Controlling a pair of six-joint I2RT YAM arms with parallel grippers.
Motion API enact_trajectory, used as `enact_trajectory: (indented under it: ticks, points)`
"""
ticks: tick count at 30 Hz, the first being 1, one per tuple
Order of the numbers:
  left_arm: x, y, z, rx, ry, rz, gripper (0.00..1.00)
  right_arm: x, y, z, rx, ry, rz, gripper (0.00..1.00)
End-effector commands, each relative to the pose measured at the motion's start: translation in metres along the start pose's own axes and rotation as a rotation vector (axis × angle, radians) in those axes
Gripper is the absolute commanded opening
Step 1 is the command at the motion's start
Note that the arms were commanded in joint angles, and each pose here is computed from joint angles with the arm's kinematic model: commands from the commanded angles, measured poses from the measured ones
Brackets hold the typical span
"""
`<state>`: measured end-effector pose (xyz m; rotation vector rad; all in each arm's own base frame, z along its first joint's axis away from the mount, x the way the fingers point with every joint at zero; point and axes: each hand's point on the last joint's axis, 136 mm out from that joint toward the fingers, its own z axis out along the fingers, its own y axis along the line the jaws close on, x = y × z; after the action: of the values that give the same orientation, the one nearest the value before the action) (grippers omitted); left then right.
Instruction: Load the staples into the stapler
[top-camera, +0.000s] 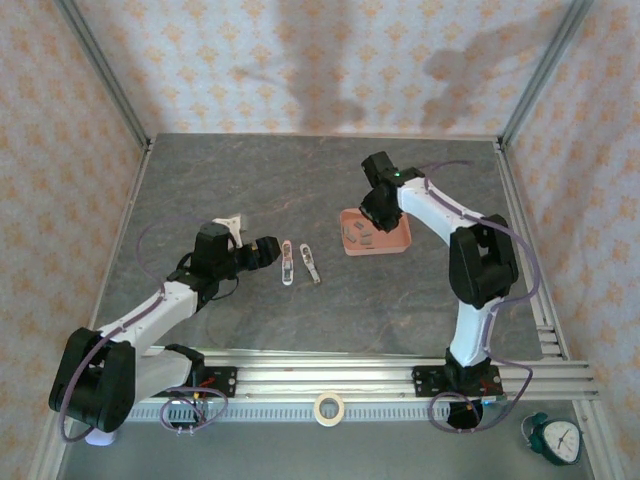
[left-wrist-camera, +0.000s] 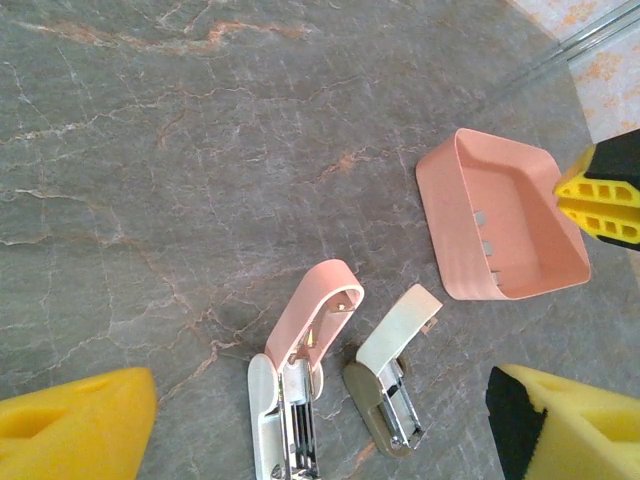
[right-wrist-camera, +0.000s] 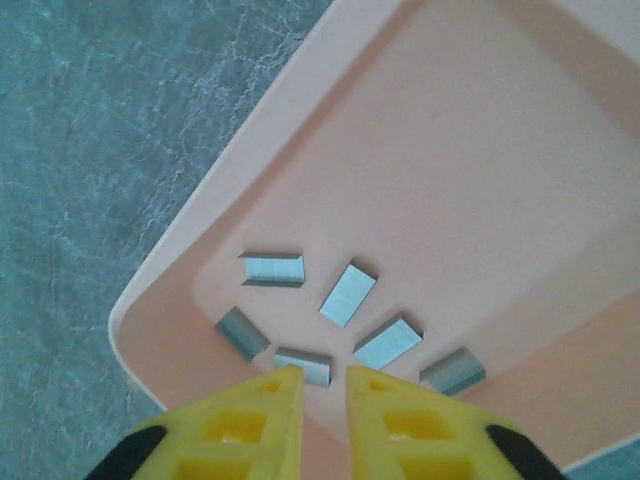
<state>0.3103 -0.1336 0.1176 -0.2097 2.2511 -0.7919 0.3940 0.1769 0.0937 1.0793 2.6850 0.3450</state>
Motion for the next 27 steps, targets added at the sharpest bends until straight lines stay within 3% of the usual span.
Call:
enact_trajectory:
  ticks: [1, 8, 27]
  points:
    - [0.001, 0.000, -0.004, 0.005, -0.001, -0.001, 0.87, 0.006, -0.018, 0.001, 0.071, 0.019, -0.017, 0.25]
    - [0.001, 0.002, -0.005, -0.006, 0.001, 0.002, 0.87, 0.014, -0.005, 0.023, 0.040, 0.060, 0.053, 0.36]
    - [-0.001, 0.008, -0.005, -0.042, -0.009, -0.008, 0.87, 0.012, -0.005, 0.061, 0.117, 0.113, 0.163, 0.34]
